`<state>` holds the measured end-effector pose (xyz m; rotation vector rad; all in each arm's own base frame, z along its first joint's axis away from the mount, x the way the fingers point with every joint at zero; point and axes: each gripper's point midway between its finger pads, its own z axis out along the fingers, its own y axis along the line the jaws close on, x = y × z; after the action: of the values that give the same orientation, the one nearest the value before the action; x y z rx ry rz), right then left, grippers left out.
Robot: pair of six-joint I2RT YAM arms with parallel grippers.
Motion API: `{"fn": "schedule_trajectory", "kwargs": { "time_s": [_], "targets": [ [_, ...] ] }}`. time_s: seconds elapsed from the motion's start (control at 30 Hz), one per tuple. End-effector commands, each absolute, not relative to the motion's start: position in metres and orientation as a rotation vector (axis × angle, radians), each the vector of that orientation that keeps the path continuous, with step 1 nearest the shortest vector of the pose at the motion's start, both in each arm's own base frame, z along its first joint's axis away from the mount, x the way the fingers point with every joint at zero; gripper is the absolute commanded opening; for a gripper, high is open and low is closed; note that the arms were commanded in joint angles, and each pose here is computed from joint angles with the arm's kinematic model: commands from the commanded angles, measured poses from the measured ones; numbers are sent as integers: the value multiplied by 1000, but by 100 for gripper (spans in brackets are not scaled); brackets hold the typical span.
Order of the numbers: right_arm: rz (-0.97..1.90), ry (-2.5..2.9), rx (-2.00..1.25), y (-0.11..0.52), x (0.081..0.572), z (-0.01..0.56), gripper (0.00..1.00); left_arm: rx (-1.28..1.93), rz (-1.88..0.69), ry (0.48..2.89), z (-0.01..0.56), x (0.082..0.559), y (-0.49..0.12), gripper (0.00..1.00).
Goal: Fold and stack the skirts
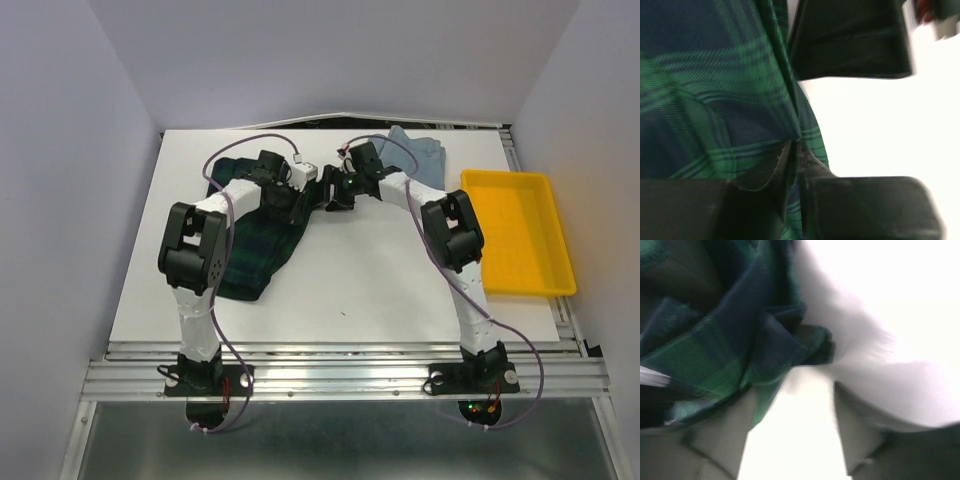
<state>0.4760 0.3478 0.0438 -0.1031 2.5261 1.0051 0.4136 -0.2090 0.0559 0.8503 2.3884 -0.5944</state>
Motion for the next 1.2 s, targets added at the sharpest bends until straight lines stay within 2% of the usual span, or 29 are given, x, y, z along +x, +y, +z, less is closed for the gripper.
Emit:
{"fn": "schedule_trajectory", "kwargs": {
  "time_s": [0.0, 0.03, 0.07, 0.17, 0.33, 0.53, 0.67, 0.73, 0.9, 0.93, 1.0, 1.03, 1.07, 1.1, 1.13, 1.17],
  "targets": [
    [1176, 2451, -78, 338, 478, 86, 77, 849, -705, 2397, 56, 403, -220, 32],
    [1229, 2451, -61, 341, 472, 85, 81, 846, -719, 2384, 59, 404, -222, 40],
    [1270, 2434, -68, 344, 468, 94, 90, 838, -739, 2378, 62, 403, -225, 42],
    [1384, 2408, 11, 349, 458, 105, 100, 822, -799, 2306, 87, 402, -229, 50],
    [1478, 2357, 119, 355, 463, 112, 100, 836, -817, 2126, 148, 388, -227, 63],
    [1511, 2316, 215, 375, 470, 116, 100, 796, -754, 2102, 179, 370, -209, 66],
    [1475, 2318, 207, 397, 474, 103, 100, 709, -601, 2117, 189, 368, -172, 68],
    [1387, 2344, 232, 399, 483, 94, 100, 614, -489, 2190, 177, 370, -135, 69],
    [1167, 2421, 310, 383, 497, 50, 97, 405, -370, 2368, 140, 368, -53, 59],
    [1167, 2402, 281, 385, 502, 54, 94, 358, -371, 2415, 129, 364, -38, 54],
    [1173, 2369, 221, 389, 509, 59, 74, 353, -365, 2456, 116, 359, -31, 51],
    [1177, 2347, 173, 392, 513, 57, 62, 369, -337, 2497, 103, 353, -26, 45],
    [1172, 2269, 17, 404, 521, 77, 45, 366, -336, 2542, 90, 350, -24, 40],
    [1173, 2206, -100, 417, 523, 90, 37, 370, -341, 2570, 80, 346, -24, 36],
    [1165, 2136, -199, 422, 531, 98, 29, 393, -353, 2596, 71, 341, -24, 29],
    [1135, 2012, -343, 435, 538, 130, 16, 391, -370, 2633, 59, 338, -24, 24]
  ]
}}
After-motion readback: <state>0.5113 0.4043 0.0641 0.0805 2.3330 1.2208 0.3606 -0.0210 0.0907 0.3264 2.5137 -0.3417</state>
